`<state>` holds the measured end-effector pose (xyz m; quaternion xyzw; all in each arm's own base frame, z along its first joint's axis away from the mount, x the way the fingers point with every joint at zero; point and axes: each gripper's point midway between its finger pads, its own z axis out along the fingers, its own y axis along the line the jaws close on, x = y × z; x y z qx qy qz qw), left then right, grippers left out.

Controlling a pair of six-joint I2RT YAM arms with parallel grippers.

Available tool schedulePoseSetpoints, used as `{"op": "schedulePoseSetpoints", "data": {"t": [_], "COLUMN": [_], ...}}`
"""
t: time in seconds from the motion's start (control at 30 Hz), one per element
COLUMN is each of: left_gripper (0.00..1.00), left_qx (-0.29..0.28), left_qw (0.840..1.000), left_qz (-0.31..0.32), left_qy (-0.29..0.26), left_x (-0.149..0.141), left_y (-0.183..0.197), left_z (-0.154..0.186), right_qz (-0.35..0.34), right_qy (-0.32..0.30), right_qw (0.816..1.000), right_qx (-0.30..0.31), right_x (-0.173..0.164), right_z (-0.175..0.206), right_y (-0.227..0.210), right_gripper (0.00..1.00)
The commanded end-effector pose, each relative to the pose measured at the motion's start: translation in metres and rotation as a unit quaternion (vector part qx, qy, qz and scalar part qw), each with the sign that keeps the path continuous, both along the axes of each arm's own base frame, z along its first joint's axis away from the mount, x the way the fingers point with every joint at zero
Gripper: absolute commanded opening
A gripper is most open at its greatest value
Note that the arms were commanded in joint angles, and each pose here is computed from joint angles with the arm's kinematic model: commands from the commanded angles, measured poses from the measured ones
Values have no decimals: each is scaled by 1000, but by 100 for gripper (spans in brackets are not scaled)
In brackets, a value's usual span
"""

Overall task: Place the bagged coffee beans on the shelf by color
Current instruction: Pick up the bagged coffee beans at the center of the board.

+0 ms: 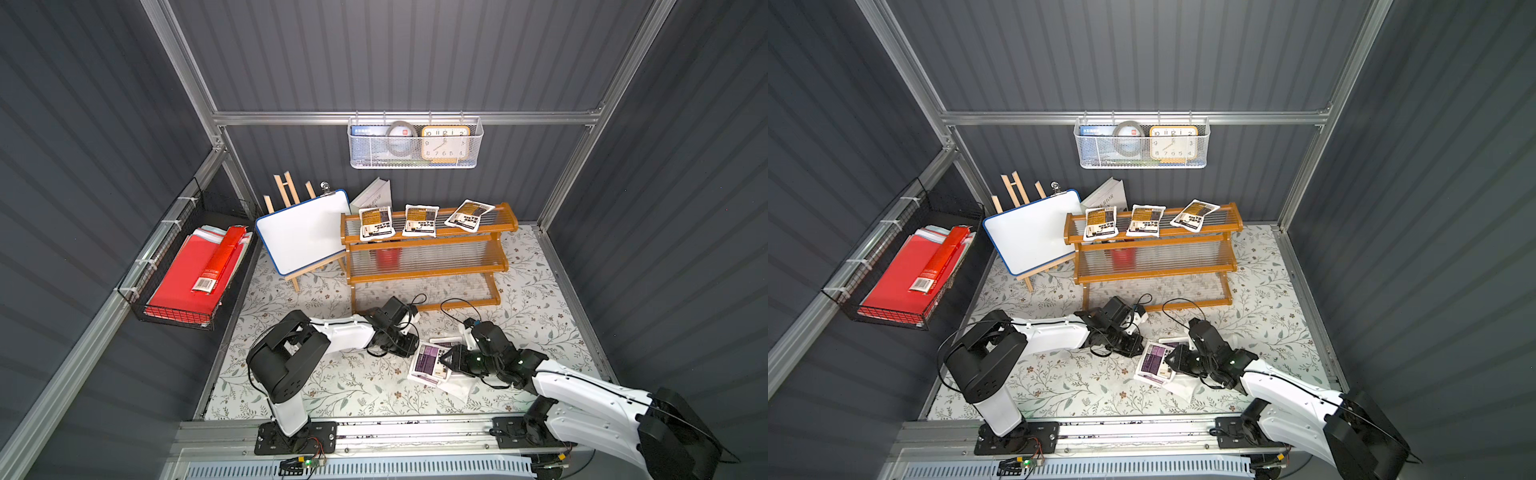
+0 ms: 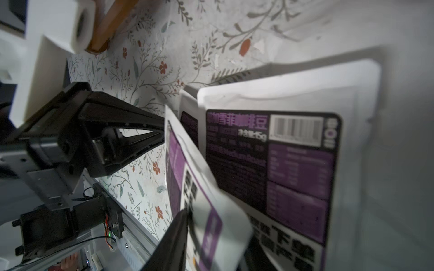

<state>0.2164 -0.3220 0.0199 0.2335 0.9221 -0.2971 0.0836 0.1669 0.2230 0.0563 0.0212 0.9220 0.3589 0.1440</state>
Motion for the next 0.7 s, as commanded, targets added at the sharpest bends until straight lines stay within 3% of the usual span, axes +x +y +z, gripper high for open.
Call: {"op": "schedulePoseSetpoints", "data": {"t": [0.0,0.13,0.3,0.47,0.67], "left_gripper": [0,0,5,33,40], "left_qx": [43,54,100,97,83], "left_qw": [999,998,986,951,904], "left_qz": [-16,-11,99,237,355], "left_qy": [22,16,-92,-173,-224], "left_x": [-15,-15,34,72,86], "left_y": [12,18,40,64,100], "left_z": [-24,-23,6,54,93], "right_qz": [15,24,-7,-97,-218], "right_qy": [-34,-44,-82,-188,-244], "right_qw": [999,998,997,977,942], "right_qx": [39,45,14,13,70], "right_x": [8,8,20,54,88], "right_z": [21,30,48,116,185], "right_y": [16,18,5,-19,-55], "right_gripper": [21,0,0,0,0]}}
